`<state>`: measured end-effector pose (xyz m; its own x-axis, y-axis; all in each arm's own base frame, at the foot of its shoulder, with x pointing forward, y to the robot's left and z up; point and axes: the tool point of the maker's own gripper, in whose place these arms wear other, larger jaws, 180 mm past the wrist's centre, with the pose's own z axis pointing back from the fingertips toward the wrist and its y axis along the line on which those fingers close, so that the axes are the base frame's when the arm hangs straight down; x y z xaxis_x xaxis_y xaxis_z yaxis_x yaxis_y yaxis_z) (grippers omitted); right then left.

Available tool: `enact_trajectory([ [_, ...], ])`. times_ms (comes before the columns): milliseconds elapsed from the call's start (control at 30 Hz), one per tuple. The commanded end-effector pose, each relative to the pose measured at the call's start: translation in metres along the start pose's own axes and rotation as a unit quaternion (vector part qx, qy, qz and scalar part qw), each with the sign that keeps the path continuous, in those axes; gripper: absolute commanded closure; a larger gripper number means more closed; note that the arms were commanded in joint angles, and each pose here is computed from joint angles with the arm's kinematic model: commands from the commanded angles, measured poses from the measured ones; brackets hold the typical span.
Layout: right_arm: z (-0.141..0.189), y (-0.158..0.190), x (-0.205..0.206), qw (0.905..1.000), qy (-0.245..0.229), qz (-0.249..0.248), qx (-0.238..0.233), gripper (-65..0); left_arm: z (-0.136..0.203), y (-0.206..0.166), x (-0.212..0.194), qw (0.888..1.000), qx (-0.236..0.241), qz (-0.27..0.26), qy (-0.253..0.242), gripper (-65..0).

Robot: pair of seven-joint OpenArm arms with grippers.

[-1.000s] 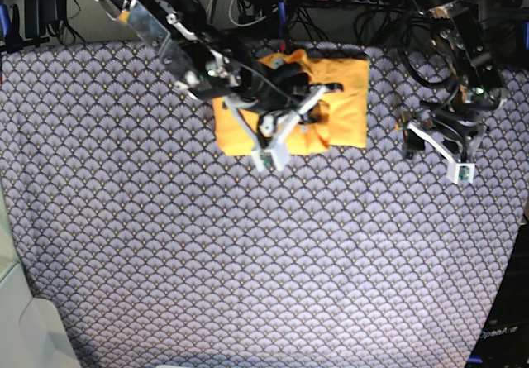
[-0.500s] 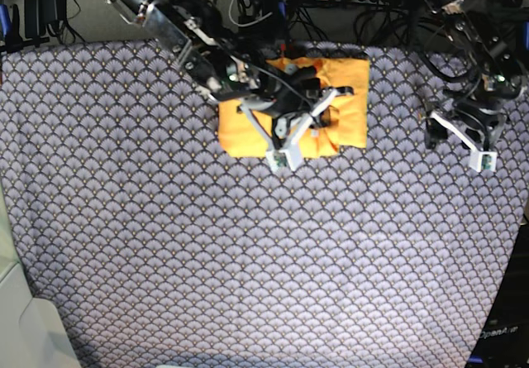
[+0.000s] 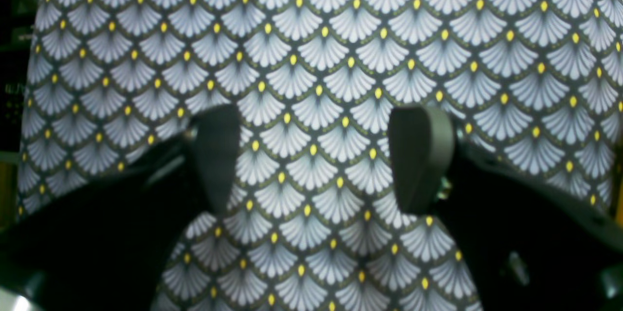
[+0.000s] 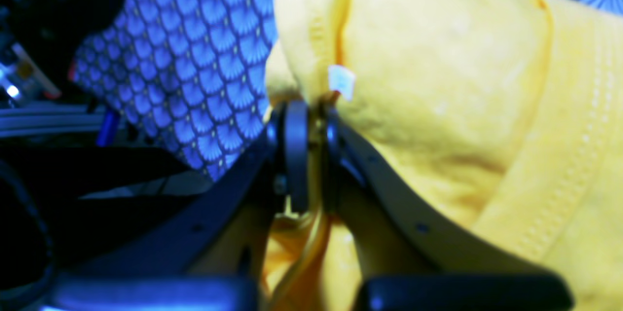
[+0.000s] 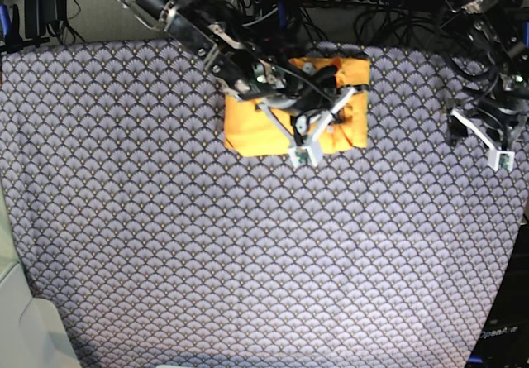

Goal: Fold the T-shirt properly
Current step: 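Press the folded stack flat with the right gripper and release it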

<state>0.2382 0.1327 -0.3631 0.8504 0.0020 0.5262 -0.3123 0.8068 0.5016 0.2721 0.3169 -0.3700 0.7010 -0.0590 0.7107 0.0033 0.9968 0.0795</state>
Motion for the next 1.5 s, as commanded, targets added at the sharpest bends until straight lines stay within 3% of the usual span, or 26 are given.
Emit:
enact_trajectory([
  [0,0.003,0.014,0.02,0.9993,-0.03,0.013,0.02,0.0,0.005,0.006,0.012,1.0,0.007,-0.006,-0.019,-46.5],
  [333,-0.017,0.024,0.007,0.9995,-0.016,0.021,0.019,0.0,0.006,0.005,0.012,1.0,0.008,-0.006,-0.021,-46.5],
  [633,-0.03,0.032,-0.013,0.998,0.014,0.059,0.017,0.0,0.004,0.005,0.01,1.0,0.007,-0.002,-0.018,-46.5],
  [1067,-0.032,0.042,-0.008,0.9974,0.003,0.067,0.026,-0.2,0.005,0.004,0.012,1.0,0.007,-0.004,-0.02,-46.5],
  [1167,-0.032,0.043,-0.007,0.9974,0.001,0.067,0.026,-5.9,0.004,0.004,0.011,1.0,0.007,-0.003,-0.019,-46.5],
  [1367,-0.032,0.044,0.007,0.9965,-0.012,0.078,0.026,-25.2,0.005,0.004,0.011,1.0,0.007,-0.004,-0.019,-46.4],
  [1467,-0.03,0.048,0.013,0.9952,-0.018,0.089,0.034,-31.5,0.005,0.004,0.012,1.0,0.008,-0.005,-0.02,-46.4],
])
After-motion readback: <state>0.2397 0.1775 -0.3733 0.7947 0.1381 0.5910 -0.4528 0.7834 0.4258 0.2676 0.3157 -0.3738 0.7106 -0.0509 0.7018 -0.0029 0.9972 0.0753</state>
